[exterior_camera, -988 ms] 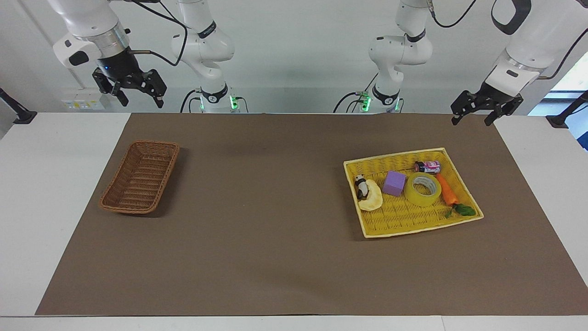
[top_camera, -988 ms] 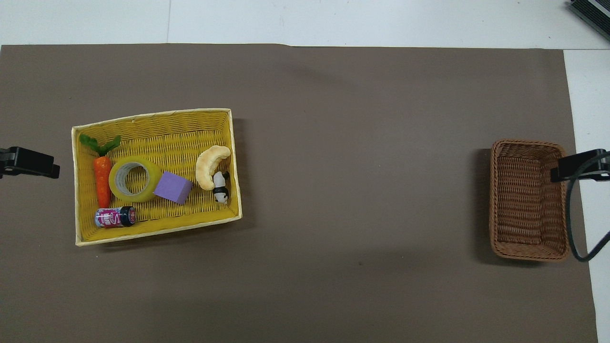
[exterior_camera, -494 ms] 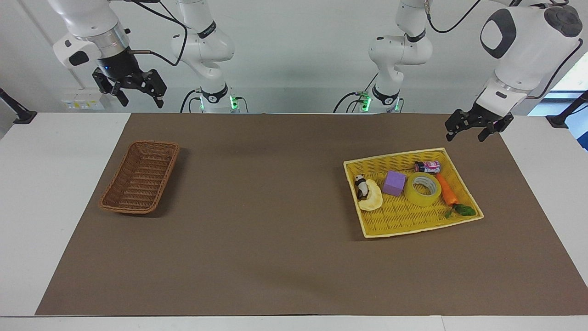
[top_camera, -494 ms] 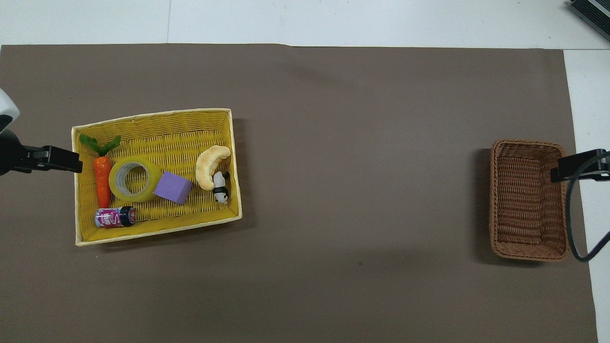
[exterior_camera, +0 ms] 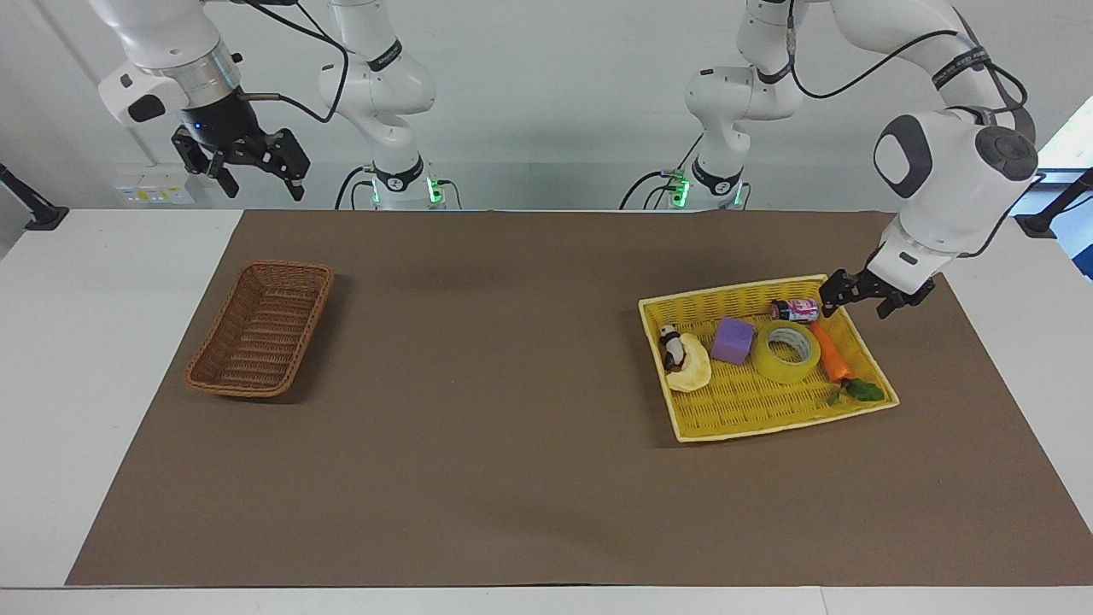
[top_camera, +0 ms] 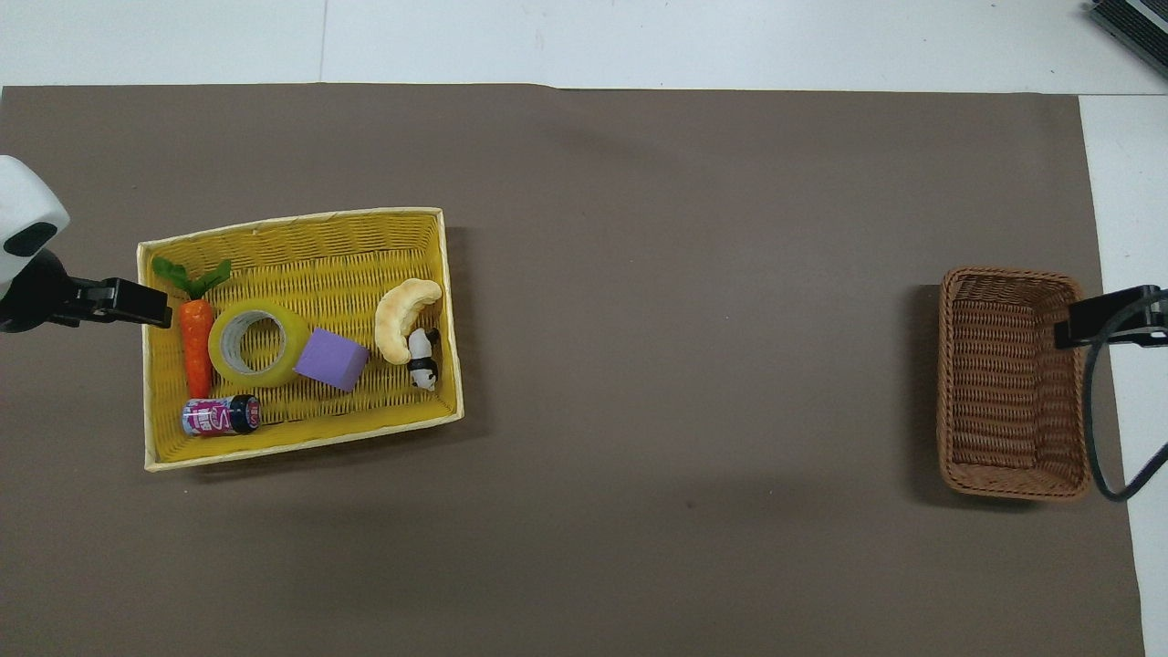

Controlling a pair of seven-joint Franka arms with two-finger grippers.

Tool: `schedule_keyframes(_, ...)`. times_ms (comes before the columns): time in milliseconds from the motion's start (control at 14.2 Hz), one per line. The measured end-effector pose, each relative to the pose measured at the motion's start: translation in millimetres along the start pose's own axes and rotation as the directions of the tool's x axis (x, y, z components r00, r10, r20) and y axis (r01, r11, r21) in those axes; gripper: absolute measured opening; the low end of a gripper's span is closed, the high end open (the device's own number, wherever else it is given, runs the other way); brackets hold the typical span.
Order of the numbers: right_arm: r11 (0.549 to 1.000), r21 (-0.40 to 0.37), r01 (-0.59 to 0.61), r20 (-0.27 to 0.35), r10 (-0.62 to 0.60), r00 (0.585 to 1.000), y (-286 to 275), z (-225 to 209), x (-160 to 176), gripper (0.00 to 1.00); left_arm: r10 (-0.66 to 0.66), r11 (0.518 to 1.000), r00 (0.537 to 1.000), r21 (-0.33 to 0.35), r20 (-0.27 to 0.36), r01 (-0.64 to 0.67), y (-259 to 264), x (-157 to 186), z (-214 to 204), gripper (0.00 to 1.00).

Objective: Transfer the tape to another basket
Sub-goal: 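Reach the left gripper down into the yellow basket onto the tape roll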

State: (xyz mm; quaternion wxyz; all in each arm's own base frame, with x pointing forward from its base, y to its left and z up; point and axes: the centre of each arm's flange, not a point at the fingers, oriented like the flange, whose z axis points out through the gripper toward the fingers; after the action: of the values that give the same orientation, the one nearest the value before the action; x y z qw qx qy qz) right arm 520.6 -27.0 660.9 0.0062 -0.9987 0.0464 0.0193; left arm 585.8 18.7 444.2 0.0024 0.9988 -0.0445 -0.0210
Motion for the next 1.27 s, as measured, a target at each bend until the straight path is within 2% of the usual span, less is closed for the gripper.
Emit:
schedule_keyframes(353, 1.0, 0.0, 0.0, 0.0, 0.0, 1.0, 0, 0, 0, 1.0, 0.001, 1.0, 1.0, 0.013, -0.002, -0.001, -1, 7, 73, 1.0)
schedule_keyframes(706, 1.0, 0.0, 0.0, 0.0, 0.0, 1.0, 0, 0, 0, 1.0, -0.007, 1.0, 1.0, 0.002, 0.002, 0.007, 1, -1, 99, 0.99)
schedule_keyframes(776, 1.0, 0.0, 0.0, 0.0, 0.0, 1.0, 0, 0, 0, 1.0, -0.01, 1.0, 1.0, -0.001, 0.001, 0.01, 1, -2, 104, 0.94)
schedule_keyframes(988, 1.0, 0.0, 0.0, 0.0, 0.0, 1.0, 0, 0, 0, 1.0, -0.018, 1.0, 1.0, -0.005, -0.003, 0.018, -1, -3, 110, 0.54)
schedule_keyframes(1200, 1.0, 0.0, 0.0, 0.0, 0.0, 1.0, 0, 0, 0, 1.0, -0.028, 1.0, 1.0, -0.012, -0.003, 0.028, -3, -4, 111, 0.21)
schedule_keyframes(1271, 1.0, 0.0, 0.0, 0.0, 0.0, 1.0, 0, 0, 0, 1.0, -0.029, 0.999, 1.0, -0.013, -0.003, 0.029, -4, -4, 110, 0.21)
